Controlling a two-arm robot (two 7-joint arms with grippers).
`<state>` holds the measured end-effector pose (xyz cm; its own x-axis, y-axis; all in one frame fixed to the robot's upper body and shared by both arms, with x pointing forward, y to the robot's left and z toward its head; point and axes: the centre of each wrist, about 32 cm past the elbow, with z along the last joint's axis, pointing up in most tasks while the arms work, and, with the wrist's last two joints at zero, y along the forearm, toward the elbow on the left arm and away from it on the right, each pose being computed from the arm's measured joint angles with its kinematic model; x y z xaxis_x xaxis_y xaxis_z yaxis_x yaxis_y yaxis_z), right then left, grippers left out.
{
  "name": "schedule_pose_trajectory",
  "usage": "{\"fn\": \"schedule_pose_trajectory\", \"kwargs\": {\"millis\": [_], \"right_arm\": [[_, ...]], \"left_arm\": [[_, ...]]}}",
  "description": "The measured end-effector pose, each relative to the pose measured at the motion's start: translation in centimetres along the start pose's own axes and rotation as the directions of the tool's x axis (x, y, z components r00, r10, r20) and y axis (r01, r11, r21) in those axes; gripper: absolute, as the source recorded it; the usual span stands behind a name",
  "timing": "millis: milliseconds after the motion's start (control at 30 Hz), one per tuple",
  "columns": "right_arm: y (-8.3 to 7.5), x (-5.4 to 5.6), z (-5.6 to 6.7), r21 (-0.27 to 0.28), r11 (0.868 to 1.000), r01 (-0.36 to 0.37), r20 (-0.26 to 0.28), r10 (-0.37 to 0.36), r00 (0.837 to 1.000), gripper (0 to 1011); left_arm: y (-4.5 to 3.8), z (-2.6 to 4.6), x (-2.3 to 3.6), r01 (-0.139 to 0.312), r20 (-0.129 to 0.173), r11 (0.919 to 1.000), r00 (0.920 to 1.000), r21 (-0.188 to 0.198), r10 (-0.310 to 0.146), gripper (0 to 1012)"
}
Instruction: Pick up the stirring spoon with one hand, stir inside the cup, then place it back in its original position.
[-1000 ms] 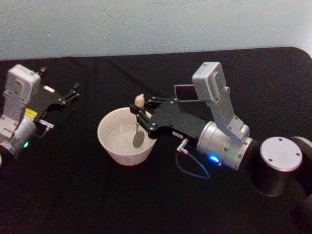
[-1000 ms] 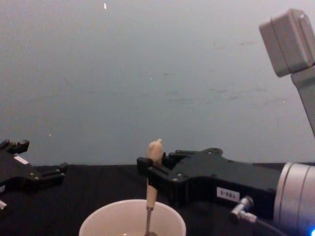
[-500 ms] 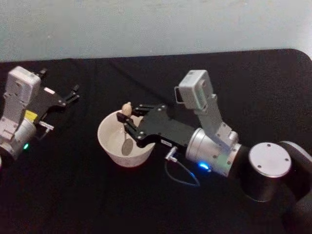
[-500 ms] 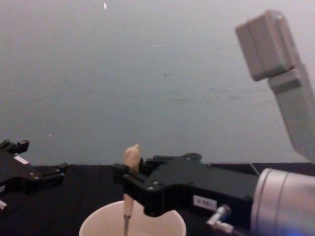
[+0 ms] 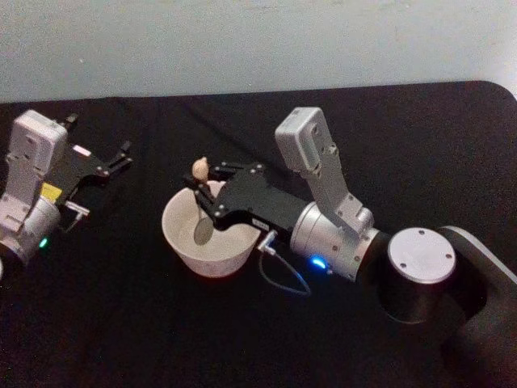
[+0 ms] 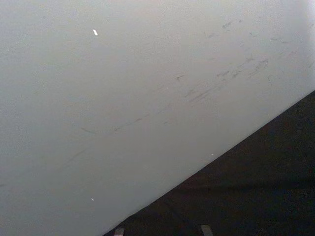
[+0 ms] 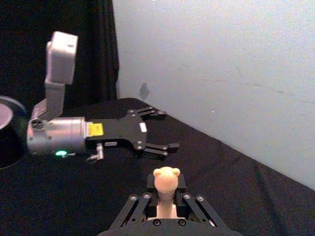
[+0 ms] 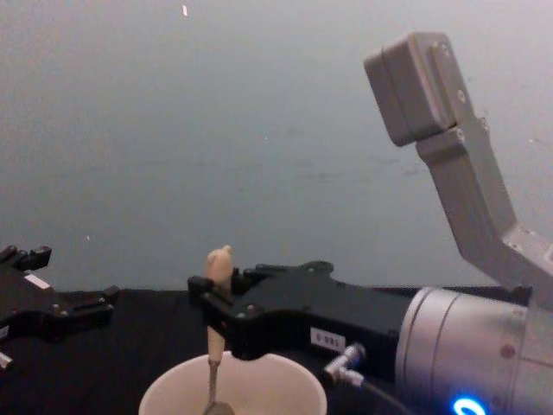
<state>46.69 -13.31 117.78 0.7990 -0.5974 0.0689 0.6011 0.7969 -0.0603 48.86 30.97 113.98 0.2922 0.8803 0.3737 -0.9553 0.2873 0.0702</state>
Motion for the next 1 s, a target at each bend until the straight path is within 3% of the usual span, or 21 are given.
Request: {"fn": "schedule_pose_trajectory", "kwargs": {"millis": [533,1000], "right_arm": [[0.1,1.6,-0.1,-0.006,0.997,0.071,-0.001,-0.071,0.997,199],[-2.2,2.2,0.6,0.000,0.998,0.063,-0.013,-0.063,0.998,199]], "left_arm": [[0.00,0.00,0.00,0.000,0.000,1.0000,1.0000,0.000,0.000,1001],[0.00,0.00,0.00,0.000,0.000,1.0000,1.0000,0.000,0.000,1001]]}}
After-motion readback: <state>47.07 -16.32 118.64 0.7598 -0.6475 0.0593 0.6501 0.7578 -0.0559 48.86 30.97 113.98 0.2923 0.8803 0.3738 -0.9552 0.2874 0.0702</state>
